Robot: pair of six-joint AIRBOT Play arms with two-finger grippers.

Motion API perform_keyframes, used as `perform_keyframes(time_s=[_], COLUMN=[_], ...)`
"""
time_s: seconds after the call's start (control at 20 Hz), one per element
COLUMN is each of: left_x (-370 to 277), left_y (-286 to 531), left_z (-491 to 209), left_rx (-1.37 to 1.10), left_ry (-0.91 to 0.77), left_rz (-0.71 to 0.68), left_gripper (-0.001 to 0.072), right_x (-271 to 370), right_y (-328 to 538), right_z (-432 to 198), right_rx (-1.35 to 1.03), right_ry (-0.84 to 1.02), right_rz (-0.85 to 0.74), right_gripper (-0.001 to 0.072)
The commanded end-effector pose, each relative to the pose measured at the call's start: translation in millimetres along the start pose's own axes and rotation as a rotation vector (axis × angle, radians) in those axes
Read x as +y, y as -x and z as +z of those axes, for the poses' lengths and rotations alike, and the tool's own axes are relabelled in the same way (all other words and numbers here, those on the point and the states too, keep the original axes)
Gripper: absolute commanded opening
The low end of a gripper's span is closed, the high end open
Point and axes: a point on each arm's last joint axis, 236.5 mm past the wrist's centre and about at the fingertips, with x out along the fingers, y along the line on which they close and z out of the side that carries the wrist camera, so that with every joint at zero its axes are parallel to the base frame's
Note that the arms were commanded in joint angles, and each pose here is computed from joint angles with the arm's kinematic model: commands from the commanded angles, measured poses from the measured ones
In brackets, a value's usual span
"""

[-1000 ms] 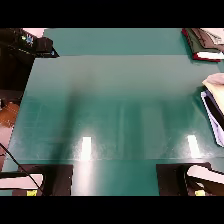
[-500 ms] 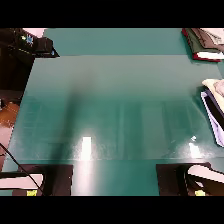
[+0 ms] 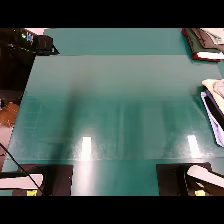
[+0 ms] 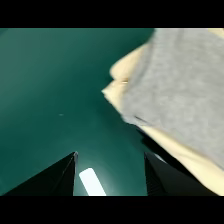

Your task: Fold the shirts.

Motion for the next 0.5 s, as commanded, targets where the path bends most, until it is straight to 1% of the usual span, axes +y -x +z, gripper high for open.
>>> perform_keyframes(time_s=[0.0,0.05,0.1,0.25,0.45], left_x=[0.7,0.7,0.7,0.7,0.7], left_y=[0.0,-0.1,0.0,-0.1,0.0], left_z=[1.4,1.3,1.4,1.3,1.4], left_rx=[-0.006,-0.005,-0.006,-0.005,-0.006], left_ry=[0.001,0.001,0.001,0.001,0.001], left_rz=[0.002,0.002,0.002,0.002,0.002], left_gripper=[0.0025,0.0025,0.0025,0.0025,0.0025], right_x=[92.9,110.2,126.0,167.4,191.0], right_y=[-5.6,-8.5,-10.2,-12.5,-12.3], right_z=[-16.8,-25.0,-32.6,-50.2,-60.4], right_rx=[0.032,0.053,0.069,0.093,0.101], right_ry=[0.113,0.148,0.185,0.261,0.302], right_rz=[0.215,0.243,0.269,0.338,0.379], right_gripper=[0.0317,0.0073,0.0014,0.0014,0.0014])
